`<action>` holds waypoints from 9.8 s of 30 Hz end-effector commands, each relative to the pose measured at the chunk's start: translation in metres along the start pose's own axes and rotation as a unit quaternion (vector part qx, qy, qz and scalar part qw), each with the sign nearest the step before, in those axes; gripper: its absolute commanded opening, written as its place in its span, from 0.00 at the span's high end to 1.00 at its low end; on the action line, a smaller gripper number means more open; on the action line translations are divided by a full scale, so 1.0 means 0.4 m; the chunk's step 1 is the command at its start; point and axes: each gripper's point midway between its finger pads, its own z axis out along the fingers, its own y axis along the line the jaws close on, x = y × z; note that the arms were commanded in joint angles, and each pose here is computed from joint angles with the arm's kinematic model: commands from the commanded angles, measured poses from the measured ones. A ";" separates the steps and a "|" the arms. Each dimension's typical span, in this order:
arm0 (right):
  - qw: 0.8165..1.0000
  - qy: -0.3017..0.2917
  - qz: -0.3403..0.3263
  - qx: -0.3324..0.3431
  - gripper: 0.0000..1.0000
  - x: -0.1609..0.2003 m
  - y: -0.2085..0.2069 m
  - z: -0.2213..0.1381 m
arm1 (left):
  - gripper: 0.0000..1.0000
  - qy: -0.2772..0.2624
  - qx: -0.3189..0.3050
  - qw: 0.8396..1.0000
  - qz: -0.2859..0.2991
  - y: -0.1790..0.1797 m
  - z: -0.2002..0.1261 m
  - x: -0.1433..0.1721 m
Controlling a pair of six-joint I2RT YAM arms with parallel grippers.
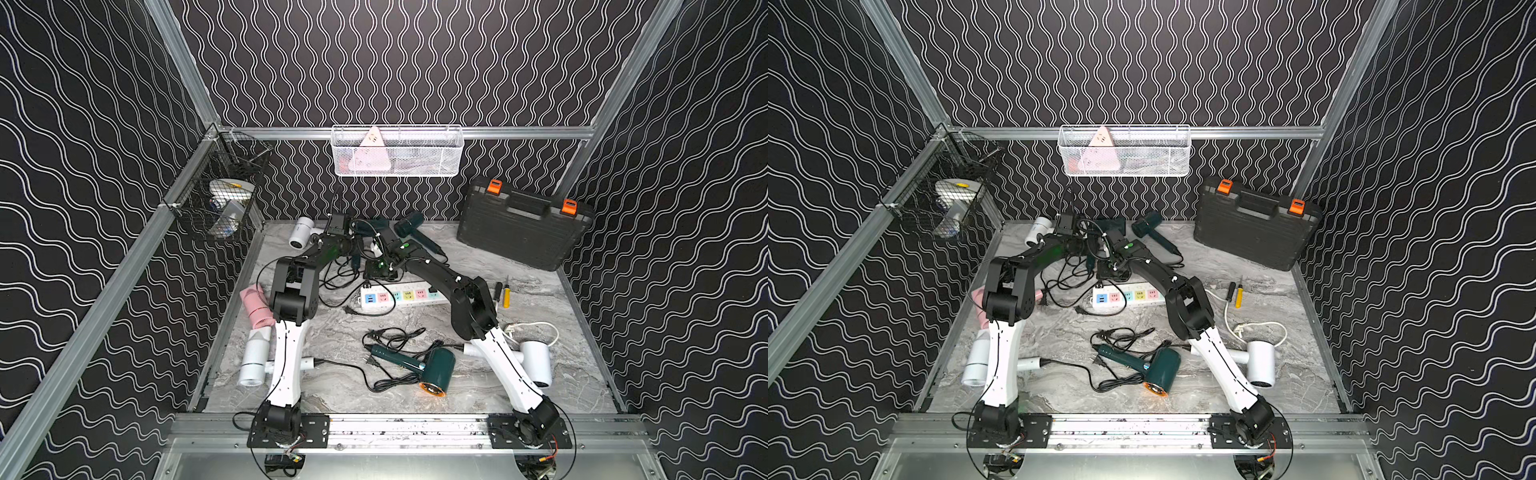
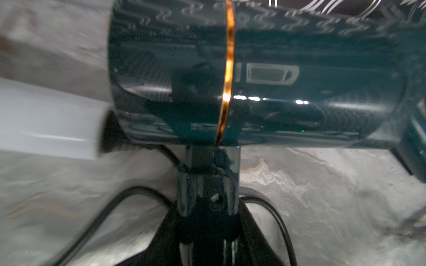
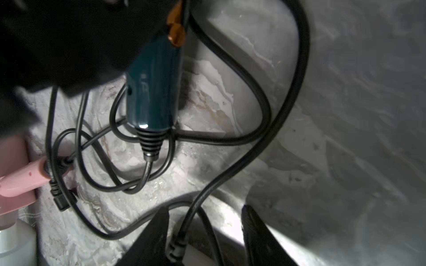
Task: Charge the blow dryers
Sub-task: Place the blow dryer at the center of the board, then pick up the plug from the center of the board, then insert the plug into the socket, then pick up the plug from the center of the board.
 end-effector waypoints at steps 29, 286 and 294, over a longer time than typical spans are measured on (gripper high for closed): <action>0.988 -0.116 0.026 -0.100 1.00 -0.111 0.116 -0.225 | 0.01 -0.190 0.120 0.962 -0.154 -0.122 -0.479 0.071; 0.975 -0.011 0.198 -0.105 0.48 0.339 -0.098 -0.135 | 0.01 -0.120 0.029 0.982 -0.140 -0.011 -0.454 0.399; 0.968 -0.024 0.240 -0.075 0.53 0.344 -0.148 -0.049 | 0.01 -0.114 0.034 0.983 -0.139 -0.018 -0.446 0.394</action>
